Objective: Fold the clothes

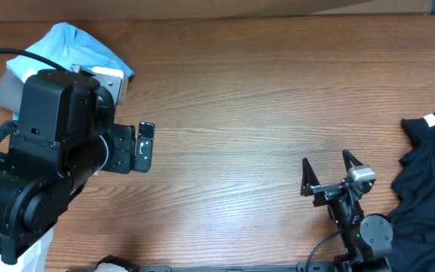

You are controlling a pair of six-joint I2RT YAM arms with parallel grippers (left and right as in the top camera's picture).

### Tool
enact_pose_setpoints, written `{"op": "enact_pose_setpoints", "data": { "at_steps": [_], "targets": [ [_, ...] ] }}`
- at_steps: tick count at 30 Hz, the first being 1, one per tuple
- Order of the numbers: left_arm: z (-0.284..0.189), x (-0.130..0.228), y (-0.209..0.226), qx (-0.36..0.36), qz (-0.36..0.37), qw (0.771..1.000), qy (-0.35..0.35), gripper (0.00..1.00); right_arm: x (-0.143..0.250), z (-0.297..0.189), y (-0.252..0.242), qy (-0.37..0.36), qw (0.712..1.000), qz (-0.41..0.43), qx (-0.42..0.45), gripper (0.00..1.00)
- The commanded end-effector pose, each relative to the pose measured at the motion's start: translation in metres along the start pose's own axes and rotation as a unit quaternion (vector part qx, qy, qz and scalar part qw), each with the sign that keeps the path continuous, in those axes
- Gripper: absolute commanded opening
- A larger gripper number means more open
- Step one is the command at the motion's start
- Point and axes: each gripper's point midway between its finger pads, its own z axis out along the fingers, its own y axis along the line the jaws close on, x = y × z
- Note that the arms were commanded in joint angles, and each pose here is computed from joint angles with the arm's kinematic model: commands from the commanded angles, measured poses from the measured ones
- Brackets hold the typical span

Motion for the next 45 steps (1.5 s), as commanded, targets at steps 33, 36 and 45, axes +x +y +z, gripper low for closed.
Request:
{"op": "enact_pose_setpoints", "data": {
  "at_steps": [33, 36, 45],
  "targets": [
    [0.014, -0.052, 0.031, -0.017, -0.066, 0.984, -0.165, 1.0, 0.0, 0.0, 0.0, -0.005, 1.0, 0.005, -0.001, 1.0],
    [0.03, -0.047, 0.034, -0.008, -0.074, 0.976, -0.203, 1.0, 0.0, 0.0, 0.0, -0.005, 1.0, 0.005, -0.001, 1.0],
    [0.049, -0.001, 0.044, -0.016, -0.082, 0.952, -0.293, 1.0, 0.0, 0.0, 0.0, -0.005, 1.0, 0.005, -0.001, 1.0]
  ]
}}
